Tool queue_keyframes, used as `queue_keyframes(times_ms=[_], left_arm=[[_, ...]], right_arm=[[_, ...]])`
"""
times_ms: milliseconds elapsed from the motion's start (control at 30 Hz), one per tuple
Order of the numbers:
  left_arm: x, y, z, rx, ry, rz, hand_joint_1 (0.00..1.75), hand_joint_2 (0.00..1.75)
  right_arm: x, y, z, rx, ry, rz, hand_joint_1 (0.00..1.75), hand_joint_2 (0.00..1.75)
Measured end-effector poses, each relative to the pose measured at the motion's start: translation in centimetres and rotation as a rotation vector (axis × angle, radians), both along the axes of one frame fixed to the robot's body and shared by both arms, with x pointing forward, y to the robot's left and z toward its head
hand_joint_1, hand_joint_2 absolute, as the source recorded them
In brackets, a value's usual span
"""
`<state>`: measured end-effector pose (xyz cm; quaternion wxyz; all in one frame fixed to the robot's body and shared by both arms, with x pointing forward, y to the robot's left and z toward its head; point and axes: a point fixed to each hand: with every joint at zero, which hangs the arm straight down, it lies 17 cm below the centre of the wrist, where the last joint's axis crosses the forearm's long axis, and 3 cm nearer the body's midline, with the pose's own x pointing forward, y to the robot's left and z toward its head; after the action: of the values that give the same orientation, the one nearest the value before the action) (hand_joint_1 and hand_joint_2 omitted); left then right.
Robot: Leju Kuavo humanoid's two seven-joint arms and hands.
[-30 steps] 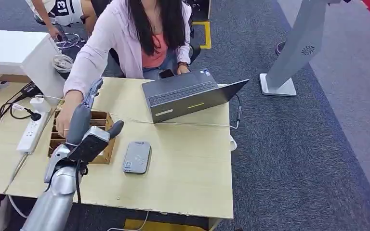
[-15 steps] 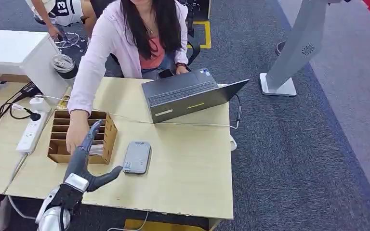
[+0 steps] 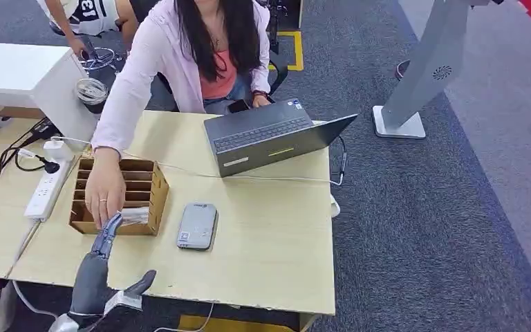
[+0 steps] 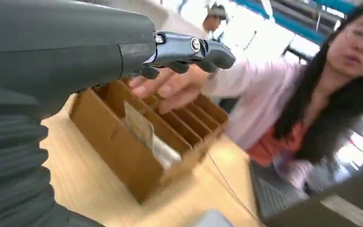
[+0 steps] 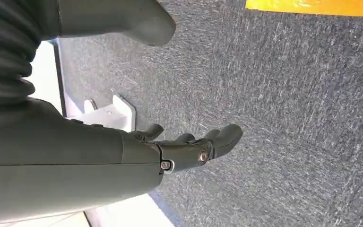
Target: Pass the card to the sensor for recognition and then transmit it.
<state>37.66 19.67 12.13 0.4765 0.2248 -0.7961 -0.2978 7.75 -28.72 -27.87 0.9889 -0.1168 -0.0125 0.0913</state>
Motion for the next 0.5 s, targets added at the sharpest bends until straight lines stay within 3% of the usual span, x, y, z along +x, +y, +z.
queue_keyframes(times_ms=[133, 500], left_arm=[[0.08, 0.97, 0.57, 0.094, -0.075, 0.085, 0.00, 1.75], [0.62, 1.36, -0.20, 0.090, -0.069, 0.109, 0.00, 1.75]], right_arm=[[-0.09, 0.14, -0.01, 0.007, 0.006, 0.001, 0.00, 1.75], [0.51, 0.09, 0.08, 0.004, 0.000, 0.012, 0.00, 1.75]])
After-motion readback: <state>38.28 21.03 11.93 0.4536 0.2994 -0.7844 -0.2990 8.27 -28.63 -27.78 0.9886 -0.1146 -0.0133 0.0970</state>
